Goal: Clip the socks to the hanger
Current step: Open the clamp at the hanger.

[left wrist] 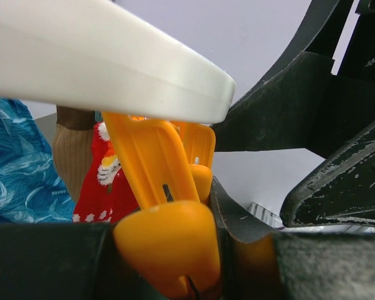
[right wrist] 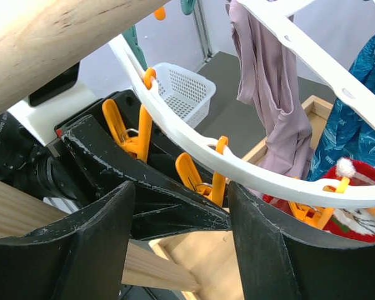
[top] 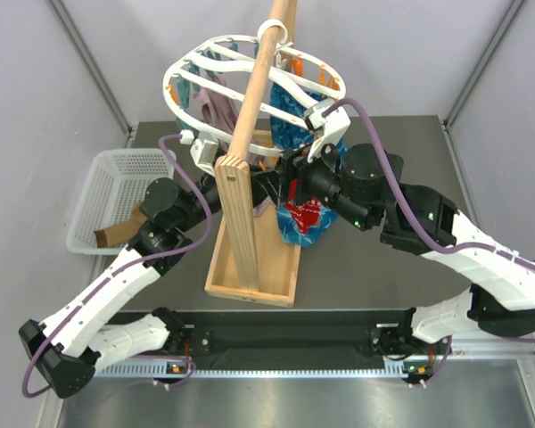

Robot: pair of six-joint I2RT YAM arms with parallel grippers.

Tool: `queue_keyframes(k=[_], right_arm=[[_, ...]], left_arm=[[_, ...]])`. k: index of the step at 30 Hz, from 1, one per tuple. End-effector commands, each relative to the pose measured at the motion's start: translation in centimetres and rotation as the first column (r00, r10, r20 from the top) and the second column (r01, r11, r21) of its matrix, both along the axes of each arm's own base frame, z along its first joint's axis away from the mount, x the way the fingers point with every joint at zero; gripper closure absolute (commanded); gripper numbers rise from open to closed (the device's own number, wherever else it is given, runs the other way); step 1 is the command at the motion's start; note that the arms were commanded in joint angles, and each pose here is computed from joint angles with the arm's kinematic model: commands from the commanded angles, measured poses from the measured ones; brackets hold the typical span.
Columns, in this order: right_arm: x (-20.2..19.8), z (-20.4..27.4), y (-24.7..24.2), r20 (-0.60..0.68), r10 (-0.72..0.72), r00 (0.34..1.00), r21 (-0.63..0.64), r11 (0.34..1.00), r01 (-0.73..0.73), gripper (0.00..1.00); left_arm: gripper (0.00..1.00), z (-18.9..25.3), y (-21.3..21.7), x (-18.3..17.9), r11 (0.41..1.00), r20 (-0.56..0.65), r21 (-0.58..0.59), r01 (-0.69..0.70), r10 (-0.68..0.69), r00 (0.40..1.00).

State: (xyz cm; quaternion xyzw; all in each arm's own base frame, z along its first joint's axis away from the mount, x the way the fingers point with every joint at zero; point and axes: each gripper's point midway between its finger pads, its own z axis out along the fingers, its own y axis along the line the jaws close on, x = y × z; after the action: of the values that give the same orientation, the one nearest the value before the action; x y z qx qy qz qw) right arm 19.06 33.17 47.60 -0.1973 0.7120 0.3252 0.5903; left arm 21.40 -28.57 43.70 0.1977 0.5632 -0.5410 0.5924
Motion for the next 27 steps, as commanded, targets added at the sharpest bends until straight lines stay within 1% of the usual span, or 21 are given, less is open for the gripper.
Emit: queue_keyframes(k=[1, 10, 16, 21, 27], right_arm=[[1.1, 1.9, -1.1, 0.015, -0.076, 0.997, 0.057, 0.996, 0.075, 0.4], [1.7, 1.7, -0.5, 0.001, -0.107, 0.994, 0.072, 0.992, 0.107, 0.41], [2.3, 1.5, 0.1, -0.003, -0.132, 0.991, 0.082, 0.988, 0.132, 0.44], [3.0, 1.4, 0.3, -0.01, -0.173, 0.985, 0.098, 0.98, 0.173, 0.44], [3.3, 1.1, 0.7, -0.026, -0.187, 0.982, 0.117, 0.975, 0.189, 0.44]], left_arm=[[1.0, -0.2, 0.4, 0.3, 0.999, 0.001, 0.032, -0.031, 0.031, 1.0], [1.0, 0.1, 0.5, 0.1, 0.999, 0.007, 0.027, -0.03, 0.03, 1.0], [1.0, 0.2, 0.5, -0.1, 0.999, 0.009, 0.023, -0.026, 0.026, 1.0], [1.0, 0.1, 0.4, -0.1, 1.0, 0.004, 0.019, -0.019, 0.019, 1.0], [1.0, 0.3, 0.5, -0.2, 1.0, 0.014, 0.018, -0.023, 0.022, 1.0]])
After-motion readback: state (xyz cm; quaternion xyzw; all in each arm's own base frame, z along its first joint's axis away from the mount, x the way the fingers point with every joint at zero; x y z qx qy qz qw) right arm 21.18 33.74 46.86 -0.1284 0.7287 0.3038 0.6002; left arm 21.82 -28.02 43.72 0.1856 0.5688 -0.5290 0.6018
